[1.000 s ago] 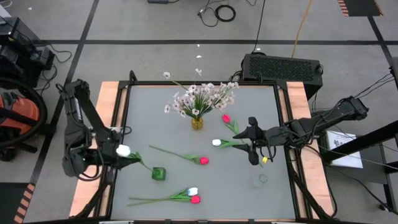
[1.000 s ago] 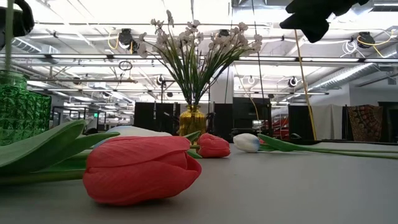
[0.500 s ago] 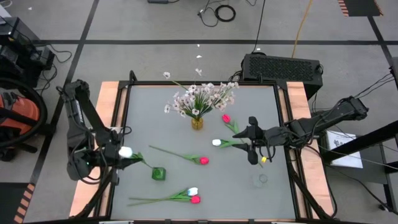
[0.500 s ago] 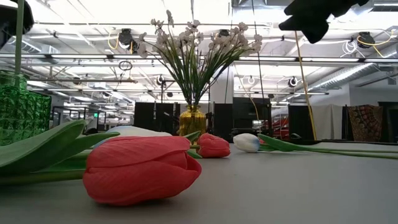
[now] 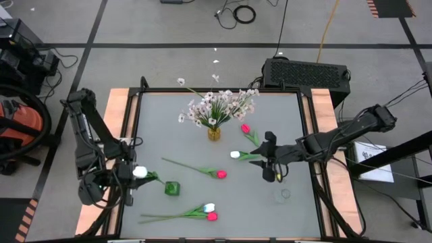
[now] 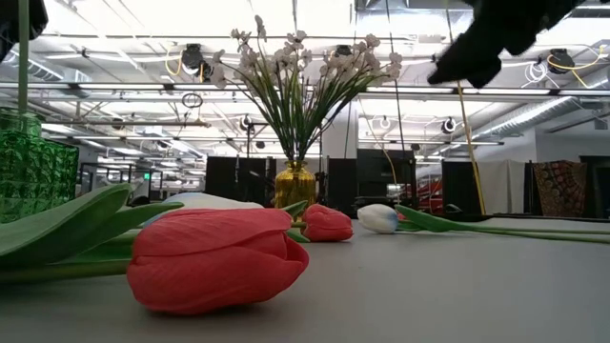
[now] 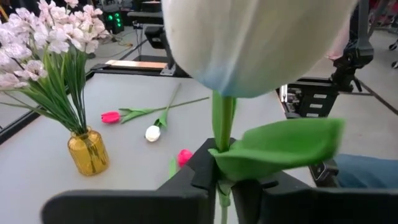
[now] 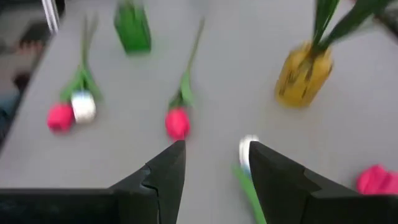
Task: Sort flowers into vase by color
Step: Put the top left white flower into the green vase
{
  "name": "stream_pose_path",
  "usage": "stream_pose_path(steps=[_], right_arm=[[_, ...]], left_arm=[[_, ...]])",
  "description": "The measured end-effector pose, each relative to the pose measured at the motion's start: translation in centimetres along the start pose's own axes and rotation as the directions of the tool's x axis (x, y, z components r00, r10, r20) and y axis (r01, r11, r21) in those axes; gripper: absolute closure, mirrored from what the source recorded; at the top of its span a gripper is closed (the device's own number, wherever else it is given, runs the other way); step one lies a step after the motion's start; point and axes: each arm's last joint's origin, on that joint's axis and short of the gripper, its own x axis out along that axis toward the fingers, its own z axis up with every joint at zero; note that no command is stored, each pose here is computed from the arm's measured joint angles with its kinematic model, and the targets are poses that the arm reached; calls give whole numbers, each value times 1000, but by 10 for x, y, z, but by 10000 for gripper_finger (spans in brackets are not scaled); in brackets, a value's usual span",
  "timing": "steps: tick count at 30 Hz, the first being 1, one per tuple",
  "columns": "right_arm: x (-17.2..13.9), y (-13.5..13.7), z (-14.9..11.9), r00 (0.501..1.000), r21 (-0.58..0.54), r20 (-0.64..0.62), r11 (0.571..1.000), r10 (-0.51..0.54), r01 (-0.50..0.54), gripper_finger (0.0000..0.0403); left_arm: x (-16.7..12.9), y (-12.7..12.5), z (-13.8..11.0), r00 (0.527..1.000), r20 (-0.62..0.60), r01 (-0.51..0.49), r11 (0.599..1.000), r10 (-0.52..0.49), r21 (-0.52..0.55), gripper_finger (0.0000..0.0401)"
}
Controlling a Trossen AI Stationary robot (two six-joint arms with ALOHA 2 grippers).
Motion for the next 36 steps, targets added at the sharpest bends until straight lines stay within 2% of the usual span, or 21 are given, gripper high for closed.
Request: stream_pose_path(steps=[6,9,13,16,23,28,36], right_arm=[[14,-1,-17,986,-57,-155,997,-53,44,234],[20,-1,-22,978,-75,-197,995,-72,59,234],[25,-1,-25,972,-84,-218,994,-85,68,234],[29,-5,-26,965,-80,-245,994,-92,74,234],[44,-17,-31,937,-87,-314,988,-152,131,234],[60,-25,-42,896,-123,-395,978,-203,167,234],[83,-41,-56,833,-136,-513,978,-207,160,250]], left_arm=[[3,-4,-5,1000,-24,8,999,-9,-36,288],[4,-5,-9,999,-50,15,999,-17,-41,252],[4,-5,-12,994,-100,43,998,-48,-50,225],[2,-6,-13,984,-146,92,994,-100,-62,219],[-10,-2,-9,973,-156,155,982,-171,-107,218],[-21,5,-5,960,-160,211,969,-230,-124,218],[-31,22,6,954,-132,248,955,-270,-162,218]])
